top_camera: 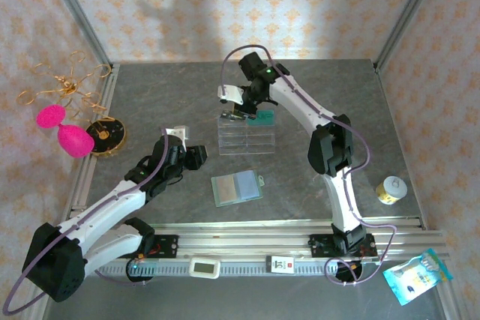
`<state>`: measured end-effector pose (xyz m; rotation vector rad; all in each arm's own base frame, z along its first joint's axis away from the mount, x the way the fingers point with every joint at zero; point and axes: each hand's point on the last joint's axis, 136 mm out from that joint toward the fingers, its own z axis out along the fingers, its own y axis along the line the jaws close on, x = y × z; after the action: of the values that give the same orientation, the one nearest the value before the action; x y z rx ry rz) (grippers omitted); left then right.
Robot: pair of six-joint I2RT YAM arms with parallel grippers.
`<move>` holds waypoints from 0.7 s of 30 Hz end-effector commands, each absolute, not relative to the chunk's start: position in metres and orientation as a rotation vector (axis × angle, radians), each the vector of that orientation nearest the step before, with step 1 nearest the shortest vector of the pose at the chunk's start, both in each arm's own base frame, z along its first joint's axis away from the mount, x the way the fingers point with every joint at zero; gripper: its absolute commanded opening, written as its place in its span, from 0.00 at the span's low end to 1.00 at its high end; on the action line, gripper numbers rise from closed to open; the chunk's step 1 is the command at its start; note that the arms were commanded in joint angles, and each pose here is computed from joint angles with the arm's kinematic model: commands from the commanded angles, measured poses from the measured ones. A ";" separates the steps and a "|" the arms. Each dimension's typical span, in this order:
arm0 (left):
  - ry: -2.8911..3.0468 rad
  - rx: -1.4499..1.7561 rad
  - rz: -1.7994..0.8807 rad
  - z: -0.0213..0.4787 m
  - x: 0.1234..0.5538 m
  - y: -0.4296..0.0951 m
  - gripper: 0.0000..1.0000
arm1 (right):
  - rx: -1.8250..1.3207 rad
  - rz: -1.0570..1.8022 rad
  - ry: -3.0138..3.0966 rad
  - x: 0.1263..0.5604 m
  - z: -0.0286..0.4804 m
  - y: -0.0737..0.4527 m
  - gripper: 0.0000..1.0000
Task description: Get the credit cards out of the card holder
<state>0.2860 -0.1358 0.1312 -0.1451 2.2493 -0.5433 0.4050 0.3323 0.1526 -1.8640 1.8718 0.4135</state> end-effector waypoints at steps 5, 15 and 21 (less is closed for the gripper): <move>2.207 -0.150 -0.578 0.141 0.290 -0.136 0.45 | -1.853 0.395 1.889 0.409 0.142 0.337 0.08; 2.205 -0.149 -0.610 0.140 0.288 -0.139 0.44 | -1.592 0.388 1.825 0.446 0.188 0.362 0.40; 2.167 -0.179 -0.669 0.143 0.285 -0.141 0.45 | -1.467 0.551 1.750 0.439 0.232 0.384 0.43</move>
<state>0.2835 -0.1407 0.1336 -0.1490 2.2236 -0.6136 0.4430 0.3653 0.1782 -1.5776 1.8445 0.4564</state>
